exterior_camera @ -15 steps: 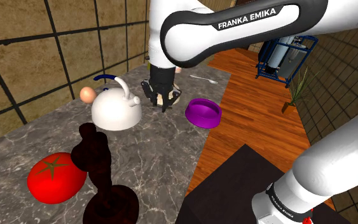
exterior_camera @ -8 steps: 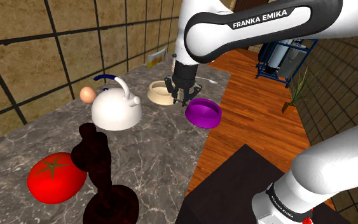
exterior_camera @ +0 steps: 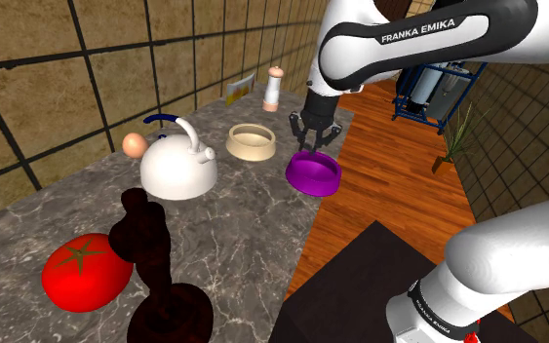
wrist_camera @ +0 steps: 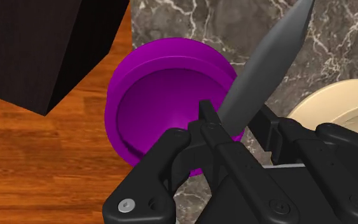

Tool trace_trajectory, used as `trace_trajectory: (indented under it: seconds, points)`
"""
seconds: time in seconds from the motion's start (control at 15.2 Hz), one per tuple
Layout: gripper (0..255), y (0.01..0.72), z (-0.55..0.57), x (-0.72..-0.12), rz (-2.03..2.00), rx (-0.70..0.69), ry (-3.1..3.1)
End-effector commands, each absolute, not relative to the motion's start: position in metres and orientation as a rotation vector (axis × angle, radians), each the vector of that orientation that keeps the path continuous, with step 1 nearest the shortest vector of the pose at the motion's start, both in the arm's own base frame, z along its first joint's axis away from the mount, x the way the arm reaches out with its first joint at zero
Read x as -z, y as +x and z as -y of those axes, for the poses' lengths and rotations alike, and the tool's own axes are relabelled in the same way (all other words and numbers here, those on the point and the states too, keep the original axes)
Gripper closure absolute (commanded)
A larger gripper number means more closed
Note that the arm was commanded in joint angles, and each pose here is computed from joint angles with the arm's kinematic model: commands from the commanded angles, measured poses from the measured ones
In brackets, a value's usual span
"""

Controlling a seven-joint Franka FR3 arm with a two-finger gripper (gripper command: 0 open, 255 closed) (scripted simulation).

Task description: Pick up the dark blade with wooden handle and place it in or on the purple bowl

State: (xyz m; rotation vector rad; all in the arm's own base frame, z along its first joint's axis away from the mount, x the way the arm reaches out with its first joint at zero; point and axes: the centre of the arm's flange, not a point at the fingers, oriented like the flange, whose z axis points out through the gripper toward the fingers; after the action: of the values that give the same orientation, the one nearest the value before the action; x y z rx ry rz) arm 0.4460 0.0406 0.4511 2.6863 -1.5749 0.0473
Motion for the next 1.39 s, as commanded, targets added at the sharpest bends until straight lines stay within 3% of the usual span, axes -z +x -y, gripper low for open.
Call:
trace_trajectory:
  seconds: [0.0,1.32]
  points:
    - [255,0.441,-0.017,-0.454,1.572,-0.047,2.688]
    - [255,0.437,0.010,-0.379,1.572,-0.047,2.688]
